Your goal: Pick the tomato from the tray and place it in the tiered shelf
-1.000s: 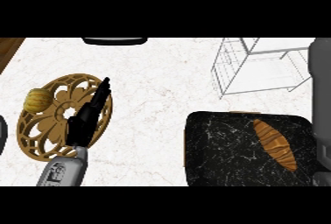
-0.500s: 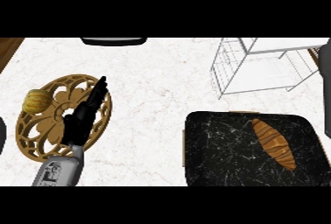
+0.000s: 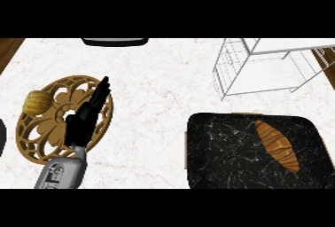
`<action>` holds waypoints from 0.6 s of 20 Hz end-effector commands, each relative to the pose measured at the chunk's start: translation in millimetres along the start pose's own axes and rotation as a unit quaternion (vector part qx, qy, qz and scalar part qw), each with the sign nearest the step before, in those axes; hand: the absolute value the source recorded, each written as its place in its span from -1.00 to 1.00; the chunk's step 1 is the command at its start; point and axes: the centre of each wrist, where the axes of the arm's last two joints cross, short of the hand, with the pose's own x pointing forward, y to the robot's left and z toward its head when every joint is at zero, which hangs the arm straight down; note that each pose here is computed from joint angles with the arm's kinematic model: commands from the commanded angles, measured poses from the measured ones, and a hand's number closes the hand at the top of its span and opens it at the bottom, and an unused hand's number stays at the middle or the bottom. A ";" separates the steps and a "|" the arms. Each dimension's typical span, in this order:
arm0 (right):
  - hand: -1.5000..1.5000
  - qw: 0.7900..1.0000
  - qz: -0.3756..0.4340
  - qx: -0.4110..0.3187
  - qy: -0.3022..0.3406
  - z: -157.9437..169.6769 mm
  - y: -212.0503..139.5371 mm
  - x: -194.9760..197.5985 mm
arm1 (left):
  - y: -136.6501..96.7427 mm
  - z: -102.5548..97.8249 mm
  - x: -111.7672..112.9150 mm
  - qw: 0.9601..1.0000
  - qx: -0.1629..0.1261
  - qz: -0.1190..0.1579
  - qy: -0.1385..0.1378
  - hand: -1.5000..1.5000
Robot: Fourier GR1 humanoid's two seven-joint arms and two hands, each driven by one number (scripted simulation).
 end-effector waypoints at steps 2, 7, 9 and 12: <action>-1.00 0.999 -0.049 0.022 0.000 -17.2 -11.8 3.7 | -4.5 -0.7 -7.4 1.000 -0.010 0.001 0.003 0.00; -1.00 0.996 -0.093 0.011 0.004 -14.1 -25.6 36.9 | -2.8 -15.7 -9.0 1.000 0.004 -0.003 -0.007 0.00; -1.00 0.992 -0.121 -0.014 0.018 -27.3 -49.1 31.1 | -6.5 9.0 -18.6 1.000 -0.003 0.002 0.000 0.00; -1.00 0.977 -0.199 -0.060 0.044 -37.3 -87.6 32.1 | 14.4 11.3 -17.5 1.000 0.002 0.006 0.006 0.00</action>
